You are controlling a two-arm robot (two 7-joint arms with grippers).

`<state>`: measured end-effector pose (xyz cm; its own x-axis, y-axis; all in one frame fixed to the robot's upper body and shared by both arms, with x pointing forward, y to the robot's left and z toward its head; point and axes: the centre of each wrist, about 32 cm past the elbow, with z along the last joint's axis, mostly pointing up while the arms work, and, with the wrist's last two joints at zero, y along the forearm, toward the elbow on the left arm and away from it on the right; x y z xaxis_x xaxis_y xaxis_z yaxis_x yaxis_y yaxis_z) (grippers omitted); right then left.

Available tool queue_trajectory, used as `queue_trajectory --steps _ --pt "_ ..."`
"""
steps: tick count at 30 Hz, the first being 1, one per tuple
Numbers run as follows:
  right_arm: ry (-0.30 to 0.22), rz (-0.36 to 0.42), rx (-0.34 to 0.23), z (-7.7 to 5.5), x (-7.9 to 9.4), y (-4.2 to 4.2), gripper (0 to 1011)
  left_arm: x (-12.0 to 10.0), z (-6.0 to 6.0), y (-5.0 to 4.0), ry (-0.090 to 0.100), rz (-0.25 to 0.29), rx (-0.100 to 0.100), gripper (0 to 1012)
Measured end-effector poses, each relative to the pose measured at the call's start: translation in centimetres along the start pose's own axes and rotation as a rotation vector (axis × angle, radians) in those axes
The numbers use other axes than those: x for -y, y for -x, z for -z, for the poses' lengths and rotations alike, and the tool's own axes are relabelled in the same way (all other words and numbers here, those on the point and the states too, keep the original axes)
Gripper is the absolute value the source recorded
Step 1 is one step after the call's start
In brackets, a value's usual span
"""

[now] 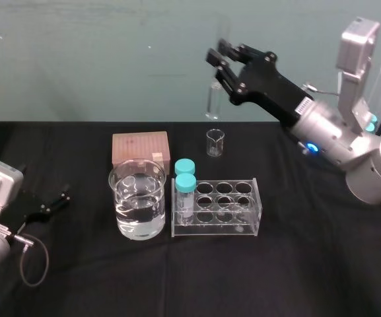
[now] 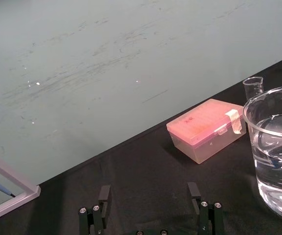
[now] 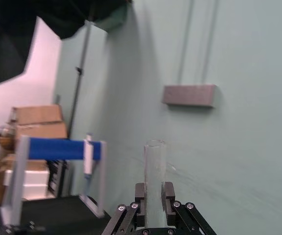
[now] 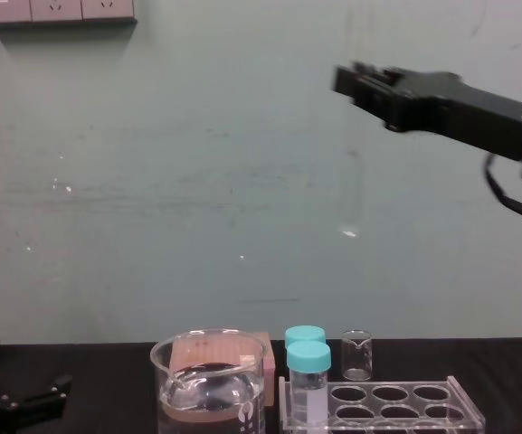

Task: Hold the test tube with one hand and immerse one end into the beaker, then return it to the test tube rack.

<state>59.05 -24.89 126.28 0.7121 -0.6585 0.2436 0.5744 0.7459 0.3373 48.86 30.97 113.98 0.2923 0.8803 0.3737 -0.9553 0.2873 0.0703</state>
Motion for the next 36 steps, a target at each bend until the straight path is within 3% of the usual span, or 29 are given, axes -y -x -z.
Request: queue_trajectory --steps 9,15,36 --pt "0.113 0.148 -0.019 1.2 4.6 0.62 225 0.0 0.0 0.0 0.0 0.0 0.0 1000" --pt "0.175 0.184 -0.054 2.3 6.3 1.34 225 0.0 0.0 0.0 0.0 0.0 0.0 1000" --pt "0.234 0.188 -0.136 4.5 7.2 2.82 225 0.0 0.0 0.0 0.0 0.0 0.0 1000"
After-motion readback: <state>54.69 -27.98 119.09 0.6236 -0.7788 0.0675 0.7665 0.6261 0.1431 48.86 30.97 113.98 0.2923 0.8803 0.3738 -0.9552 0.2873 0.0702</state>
